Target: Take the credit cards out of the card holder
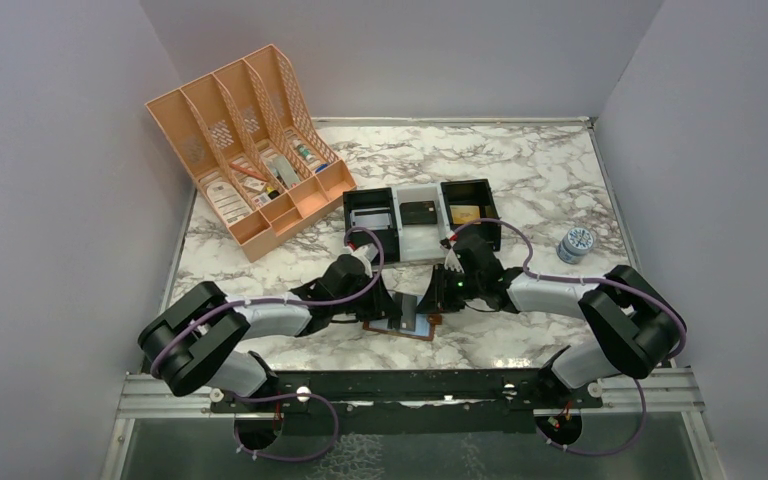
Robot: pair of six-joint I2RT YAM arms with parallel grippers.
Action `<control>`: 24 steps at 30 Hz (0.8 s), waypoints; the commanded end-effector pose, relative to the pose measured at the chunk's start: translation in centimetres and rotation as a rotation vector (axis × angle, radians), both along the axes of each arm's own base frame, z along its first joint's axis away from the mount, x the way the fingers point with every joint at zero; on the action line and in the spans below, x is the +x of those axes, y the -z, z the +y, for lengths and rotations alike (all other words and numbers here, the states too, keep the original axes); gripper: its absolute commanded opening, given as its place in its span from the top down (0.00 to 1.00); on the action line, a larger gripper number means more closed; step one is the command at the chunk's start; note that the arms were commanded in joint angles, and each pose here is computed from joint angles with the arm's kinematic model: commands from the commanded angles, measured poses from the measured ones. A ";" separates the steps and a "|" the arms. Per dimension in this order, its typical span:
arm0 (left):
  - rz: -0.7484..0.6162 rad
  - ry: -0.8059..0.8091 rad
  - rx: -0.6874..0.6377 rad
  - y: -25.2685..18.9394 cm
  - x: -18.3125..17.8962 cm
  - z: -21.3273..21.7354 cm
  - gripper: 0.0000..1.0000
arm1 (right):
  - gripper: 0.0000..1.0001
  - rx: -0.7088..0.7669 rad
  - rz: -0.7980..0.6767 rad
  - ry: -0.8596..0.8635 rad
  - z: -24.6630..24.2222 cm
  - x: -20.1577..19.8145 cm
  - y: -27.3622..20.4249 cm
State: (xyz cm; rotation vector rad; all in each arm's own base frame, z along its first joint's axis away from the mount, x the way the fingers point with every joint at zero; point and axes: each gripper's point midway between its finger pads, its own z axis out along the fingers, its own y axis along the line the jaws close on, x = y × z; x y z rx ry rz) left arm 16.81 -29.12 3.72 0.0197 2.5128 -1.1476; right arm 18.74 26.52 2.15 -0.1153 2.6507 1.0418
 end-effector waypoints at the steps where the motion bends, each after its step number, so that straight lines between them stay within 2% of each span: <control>1: -0.005 -0.011 -0.056 -0.8 0.7 -1.1 0.77 | 0.85 -0.141 0.028 0.041 -2.5 -0.6 3.2; 7: 0.005 -0.055 -0.059 -0.5 0.9 -0.7 0.85 | 0.85 -0.144 0.028 0.044 -2.6 -0.6 3.3; 14: -0.005 -0.067 -0.064 -0.7 0.7 -0.2 1.00 | 0.85 -0.143 0.026 0.046 -2.5 -0.6 3.2; 24: -0.013 -0.067 -0.065 -0.7 0.3 0.3 1.00 | 0.85 -0.128 0.002 0.037 -2.1 -0.1 2.3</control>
